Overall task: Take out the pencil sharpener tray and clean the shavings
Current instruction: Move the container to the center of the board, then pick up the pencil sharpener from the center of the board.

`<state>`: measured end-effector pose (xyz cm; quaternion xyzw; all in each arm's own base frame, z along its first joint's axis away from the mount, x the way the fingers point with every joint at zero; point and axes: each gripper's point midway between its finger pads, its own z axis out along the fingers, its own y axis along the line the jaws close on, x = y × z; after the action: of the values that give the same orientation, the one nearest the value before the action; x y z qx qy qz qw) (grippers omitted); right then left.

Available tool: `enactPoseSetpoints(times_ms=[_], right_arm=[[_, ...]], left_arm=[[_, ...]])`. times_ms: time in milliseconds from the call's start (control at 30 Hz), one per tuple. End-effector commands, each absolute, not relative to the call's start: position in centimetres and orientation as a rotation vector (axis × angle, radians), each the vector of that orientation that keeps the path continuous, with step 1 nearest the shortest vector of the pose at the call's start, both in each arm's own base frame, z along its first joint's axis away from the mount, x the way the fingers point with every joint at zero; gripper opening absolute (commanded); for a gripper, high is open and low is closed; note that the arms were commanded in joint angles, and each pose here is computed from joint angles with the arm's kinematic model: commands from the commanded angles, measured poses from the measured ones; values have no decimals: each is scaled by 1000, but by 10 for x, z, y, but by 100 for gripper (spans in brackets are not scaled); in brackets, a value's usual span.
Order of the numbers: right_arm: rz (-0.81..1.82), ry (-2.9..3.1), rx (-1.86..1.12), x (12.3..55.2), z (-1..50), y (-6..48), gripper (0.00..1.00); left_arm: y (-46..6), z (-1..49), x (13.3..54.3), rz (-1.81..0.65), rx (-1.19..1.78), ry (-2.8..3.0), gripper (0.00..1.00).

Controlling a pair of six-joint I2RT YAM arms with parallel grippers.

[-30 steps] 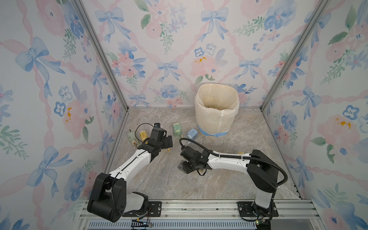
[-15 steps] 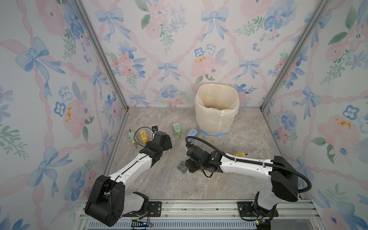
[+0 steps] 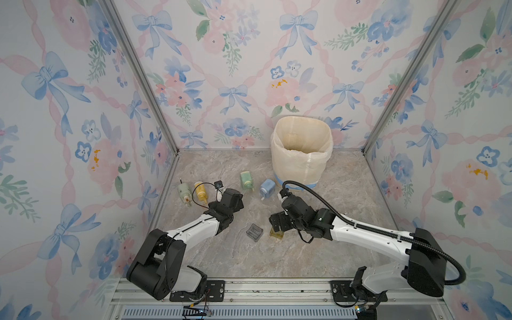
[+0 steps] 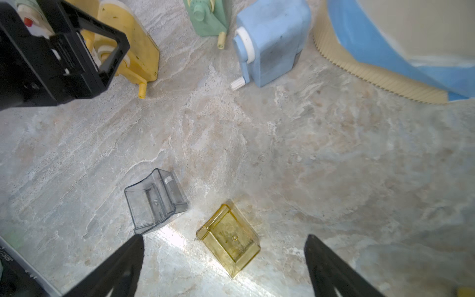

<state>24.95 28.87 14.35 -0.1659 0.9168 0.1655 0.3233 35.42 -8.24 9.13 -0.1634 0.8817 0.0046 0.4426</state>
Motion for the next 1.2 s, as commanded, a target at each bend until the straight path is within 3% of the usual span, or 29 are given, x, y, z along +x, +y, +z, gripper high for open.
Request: enactPoseSetpoints(times_ms=[0,600,733,1167], right_arm=[[464,2365,-386,256,152,280,100],[518,2266,-198,274,174,244,99],[518,2267,-165,277,173,239,100],[525,2269,-133,277,172,235,99]], left_arm=[[-83,89,360,10,-445,2138,98],[-68,61,373,176,-473,2107,95],[-71,58,377,169,-461,2097,86],[-73,43,384,168,-442,2105,69]])
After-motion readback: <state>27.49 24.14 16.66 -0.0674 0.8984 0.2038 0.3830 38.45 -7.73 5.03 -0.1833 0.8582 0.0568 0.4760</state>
